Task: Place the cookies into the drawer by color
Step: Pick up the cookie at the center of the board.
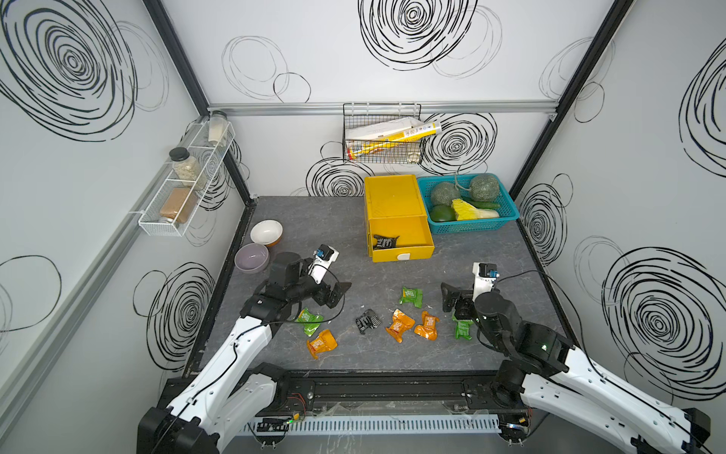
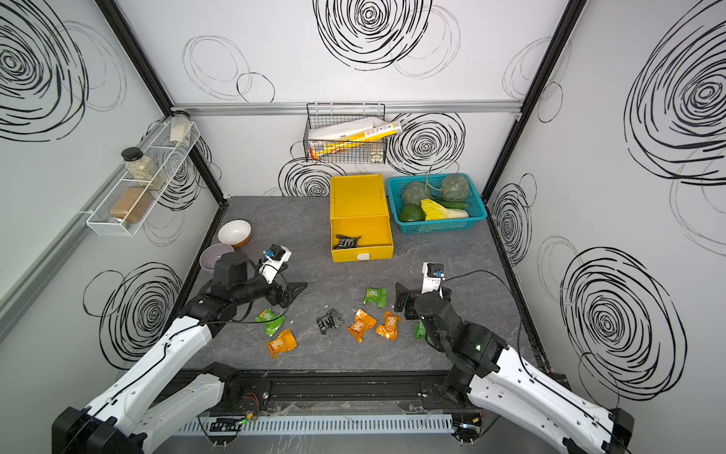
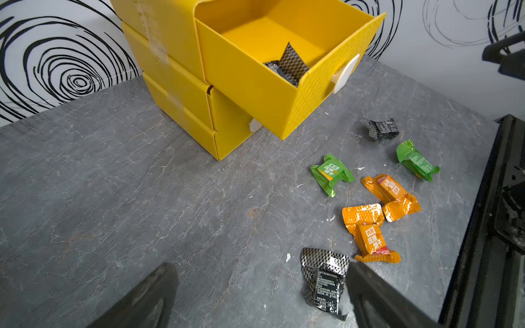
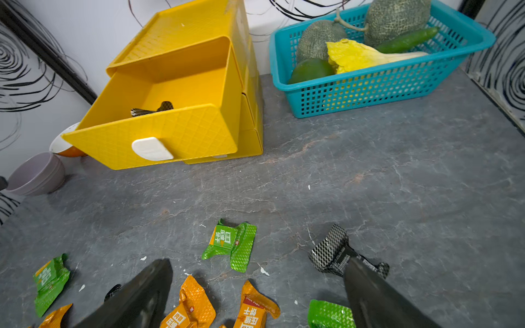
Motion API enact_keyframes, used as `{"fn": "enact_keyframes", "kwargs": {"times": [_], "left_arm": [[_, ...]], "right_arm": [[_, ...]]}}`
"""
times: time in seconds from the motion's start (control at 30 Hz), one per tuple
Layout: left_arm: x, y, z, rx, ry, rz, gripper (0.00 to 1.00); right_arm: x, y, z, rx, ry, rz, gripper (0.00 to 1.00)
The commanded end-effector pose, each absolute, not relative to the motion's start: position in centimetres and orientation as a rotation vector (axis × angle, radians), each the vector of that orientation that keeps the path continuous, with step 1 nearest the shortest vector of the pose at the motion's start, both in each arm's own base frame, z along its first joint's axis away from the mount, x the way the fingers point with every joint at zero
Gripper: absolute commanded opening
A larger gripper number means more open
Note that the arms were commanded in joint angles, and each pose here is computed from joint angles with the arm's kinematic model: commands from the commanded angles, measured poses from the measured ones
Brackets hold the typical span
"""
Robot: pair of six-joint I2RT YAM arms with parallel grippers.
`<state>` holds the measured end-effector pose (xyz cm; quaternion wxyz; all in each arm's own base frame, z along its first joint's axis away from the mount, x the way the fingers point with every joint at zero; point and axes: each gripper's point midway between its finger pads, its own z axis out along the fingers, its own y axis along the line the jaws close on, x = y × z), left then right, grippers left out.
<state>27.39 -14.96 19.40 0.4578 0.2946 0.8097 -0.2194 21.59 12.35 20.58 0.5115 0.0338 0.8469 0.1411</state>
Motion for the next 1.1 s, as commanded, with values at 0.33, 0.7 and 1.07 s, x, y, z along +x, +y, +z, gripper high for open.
{"fn": "enact_keyframes", "kwargs": {"times": [0.33,0.7,1.07], "left_arm": [[26.8,-16.0,20.6,0.808,1.880,-0.588,0.99],[26.3,-16.4,20.2,0.833,1.874,-0.612,0.99],[26.3,-16.6,20.6,0.822,1.867,-0.630,0.99]], "right_arm": [[23.4,9.8,13.5,0.345,2.250,0.210,1.00],[24.8,8.2,9.5,0.410,2.377,0.142,1.00],[25.8,6.2,6.1,0.504,2.495,0.107,1.00]]}}
